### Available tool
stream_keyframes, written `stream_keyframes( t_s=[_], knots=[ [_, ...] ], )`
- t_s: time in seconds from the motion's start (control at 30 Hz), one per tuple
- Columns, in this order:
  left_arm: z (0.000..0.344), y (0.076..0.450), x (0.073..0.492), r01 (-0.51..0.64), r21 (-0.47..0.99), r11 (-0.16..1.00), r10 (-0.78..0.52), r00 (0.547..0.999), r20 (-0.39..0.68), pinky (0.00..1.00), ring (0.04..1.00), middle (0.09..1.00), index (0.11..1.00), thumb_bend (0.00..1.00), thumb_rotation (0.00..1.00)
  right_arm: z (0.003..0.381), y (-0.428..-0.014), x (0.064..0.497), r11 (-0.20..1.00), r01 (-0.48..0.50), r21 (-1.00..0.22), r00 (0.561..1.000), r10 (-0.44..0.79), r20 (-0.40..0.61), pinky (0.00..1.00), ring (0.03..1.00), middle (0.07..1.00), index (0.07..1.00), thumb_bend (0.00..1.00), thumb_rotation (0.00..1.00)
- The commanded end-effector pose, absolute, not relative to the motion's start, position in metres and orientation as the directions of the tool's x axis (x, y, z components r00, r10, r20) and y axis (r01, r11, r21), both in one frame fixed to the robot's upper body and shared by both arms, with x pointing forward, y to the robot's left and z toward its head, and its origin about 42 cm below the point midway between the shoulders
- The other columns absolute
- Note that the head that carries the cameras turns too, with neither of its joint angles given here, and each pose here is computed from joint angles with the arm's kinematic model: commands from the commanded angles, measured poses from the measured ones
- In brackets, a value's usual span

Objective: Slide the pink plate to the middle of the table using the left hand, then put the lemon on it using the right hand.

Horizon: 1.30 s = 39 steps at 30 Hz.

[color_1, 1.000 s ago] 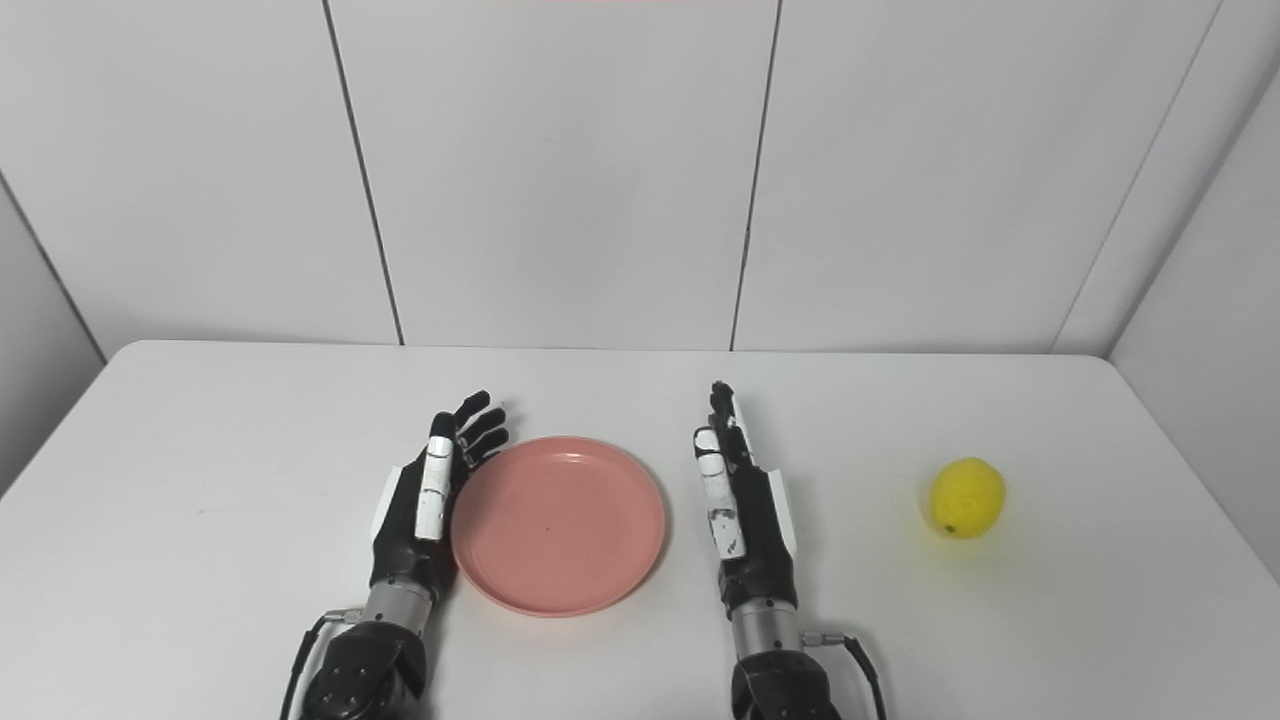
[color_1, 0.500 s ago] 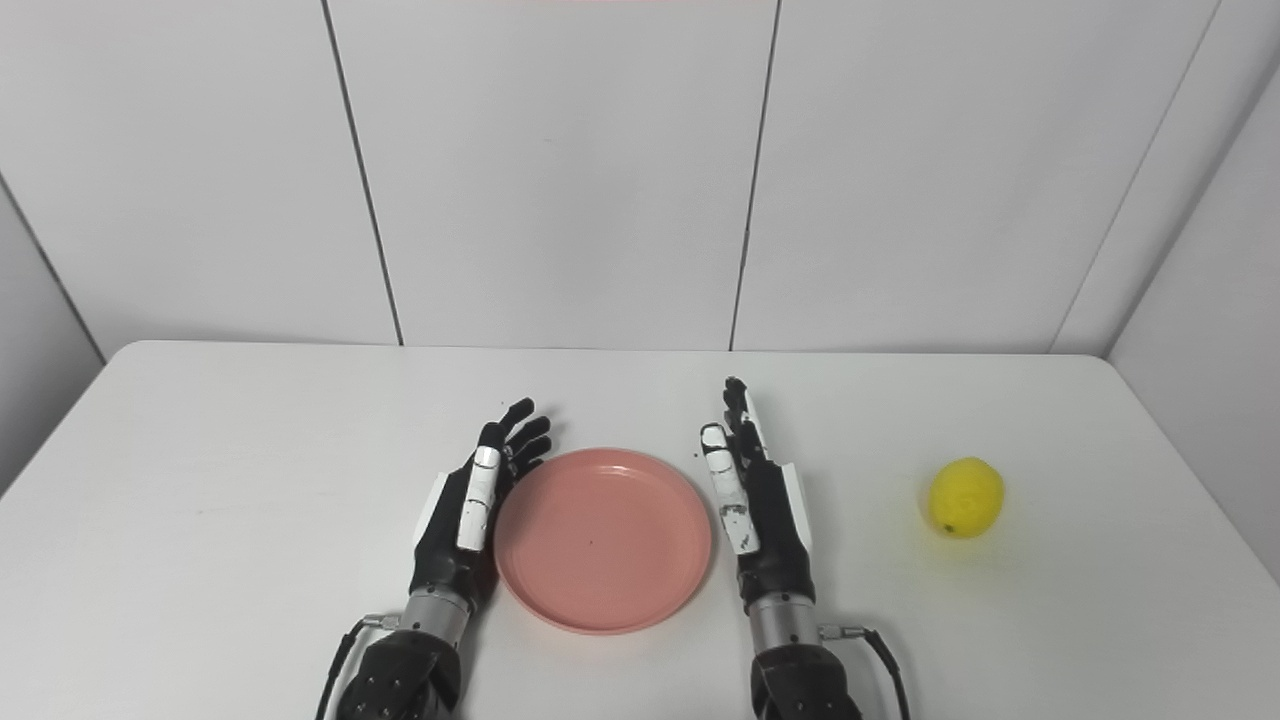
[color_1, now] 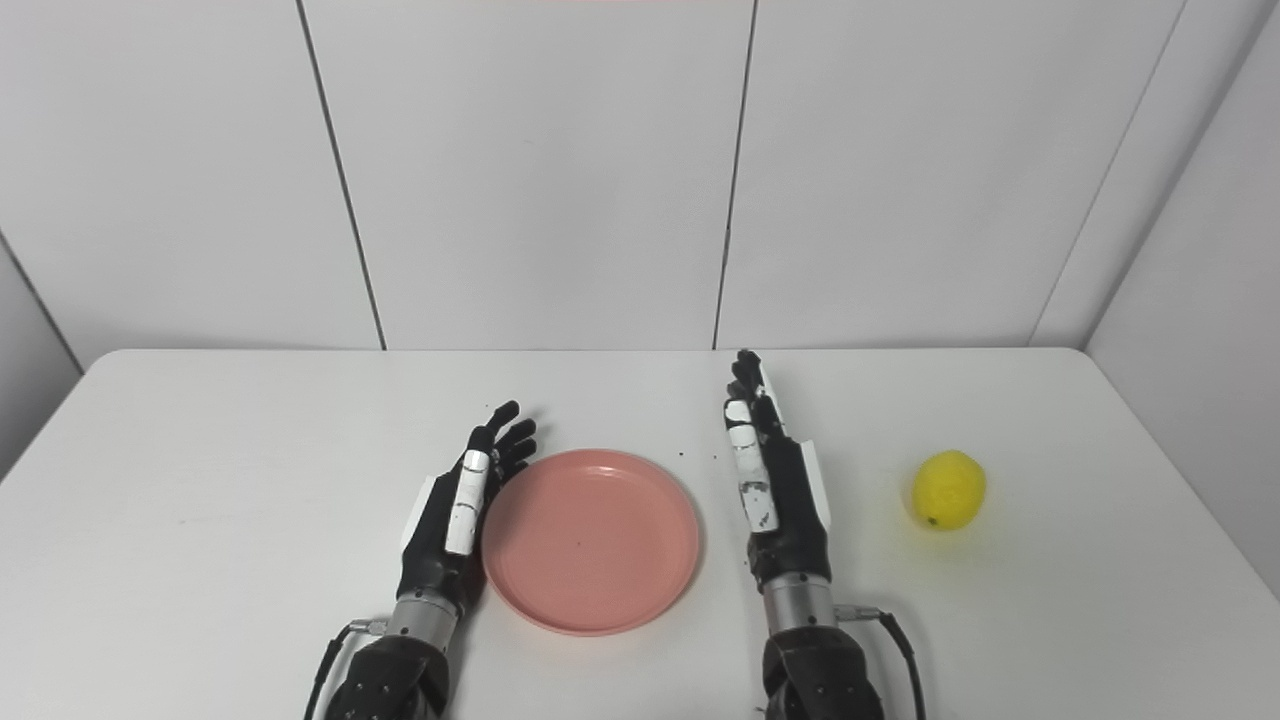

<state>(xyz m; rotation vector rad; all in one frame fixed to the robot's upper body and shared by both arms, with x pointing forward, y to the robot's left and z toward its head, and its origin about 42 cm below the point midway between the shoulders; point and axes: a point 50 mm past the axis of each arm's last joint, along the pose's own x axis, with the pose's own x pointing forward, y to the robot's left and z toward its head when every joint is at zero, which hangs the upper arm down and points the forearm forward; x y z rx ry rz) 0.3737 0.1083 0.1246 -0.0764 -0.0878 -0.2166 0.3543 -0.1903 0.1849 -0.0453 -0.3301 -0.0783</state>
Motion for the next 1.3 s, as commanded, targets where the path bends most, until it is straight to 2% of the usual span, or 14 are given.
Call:
stream_keyframes(
  t_s=[0.0, 0.2, 0.37, 0.5, 0.63, 0.67, 0.77, 1.03, 1.27],
  knots=[
    [0.112, 0.119, 0.372, 0.195, -0.020, 0.981, -0.192, 0.978, 0.078, 0.91, 0.897, 0.894, 0.896, 0.64, 1.00, 0.217, -0.206, 0.356, 0.976, 0.192, -0.099, 0.879, -0.126, 0.460, 0.94, 0.938, 0.936, 0.933, 0.70, 0.83],
    [0.108, 0.127, 0.374, 0.179, 0.006, 0.984, -0.179, 0.979, 0.095, 0.91, 0.911, 0.908, 0.903, 0.63, 1.00, 0.229, -0.237, 0.347, 0.879, 0.409, -0.247, 0.823, -0.238, 0.516, 0.87, 0.892, 0.891, 0.902, 0.74, 0.51],
    [0.106, 0.135, 0.376, 0.132, 0.021, 0.991, -0.134, 0.986, 0.100, 0.87, 0.884, 0.881, 0.874, 0.63, 1.00, 0.230, -0.258, 0.343, 0.777, 0.524, -0.349, 0.795, -0.300, 0.526, 0.87, 0.892, 0.886, 0.897, 0.77, 0.45],
    [0.106, 0.140, 0.377, 0.144, 0.008, 0.990, -0.144, 0.985, 0.097, 0.90, 0.911, 0.900, 0.895, 0.67, 1.00, 0.230, -0.266, 0.344, 0.703, 0.579, -0.413, 0.785, -0.343, 0.516, 0.77, 0.855, 0.884, 0.888, 0.79, 0.43],
    [0.107, 0.150, 0.379, 0.113, 0.050, 0.992, -0.118, 0.988, 0.102, 0.88, 0.898, 0.893, 0.885, 0.66, 1.00, 0.230, -0.267, 0.345, 0.661, 0.599, -0.451, 0.784, -0.372, 0.497, 0.73, 0.838, 0.881, 0.883, 0.81, 0.40],
    [0.107, 0.152, 0.379, 0.114, 0.057, 0.992, -0.120, 0.987, 0.105, 0.86, 0.885, 0.884, 0.878, 0.66, 1.00, 0.230, -0.267, 0.346, 0.657, 0.600, -0.456, 0.786, -0.382, 0.486, 0.74, 0.844, 0.885, 0.884, 0.82, 0.40],
    [0.107, 0.155, 0.379, 0.135, 0.014, 0.991, -0.136, 0.985, 0.107, 0.89, 0.902, 0.897, 0.894, 0.65, 1.00, 0.229, -0.268, 0.347, 0.642, 0.603, -0.473, 0.790, -0.402, 0.462, 0.75, 0.851, 0.888, 0.886, 0.83, 0.39],
    [0.109, 0.162, 0.378, 0.113, 0.013, 0.994, -0.114, 0.986, 0.121, 0.85, 0.877, 0.874, 0.862, 0.64, 1.00, 0.221, -0.276, 0.355, 0.579, 0.599, -0.553, 0.801, -0.446, 0.400, 0.76, 0.857, 0.882, 0.889, 0.87, 0.34],
    [0.111, 0.163, 0.379, 0.187, -0.082, 0.979, -0.176, 0.977, 0.124, 0.93, 0.928, 0.927, 0.923, 0.66, 1.00, 0.211, -0.283, 0.362, 0.568, 0.558, -0.605, 0.826, -0.453, 0.336, 0.79, 0.874, 0.889, 0.894, 0.88, 0.34]
  ],
)
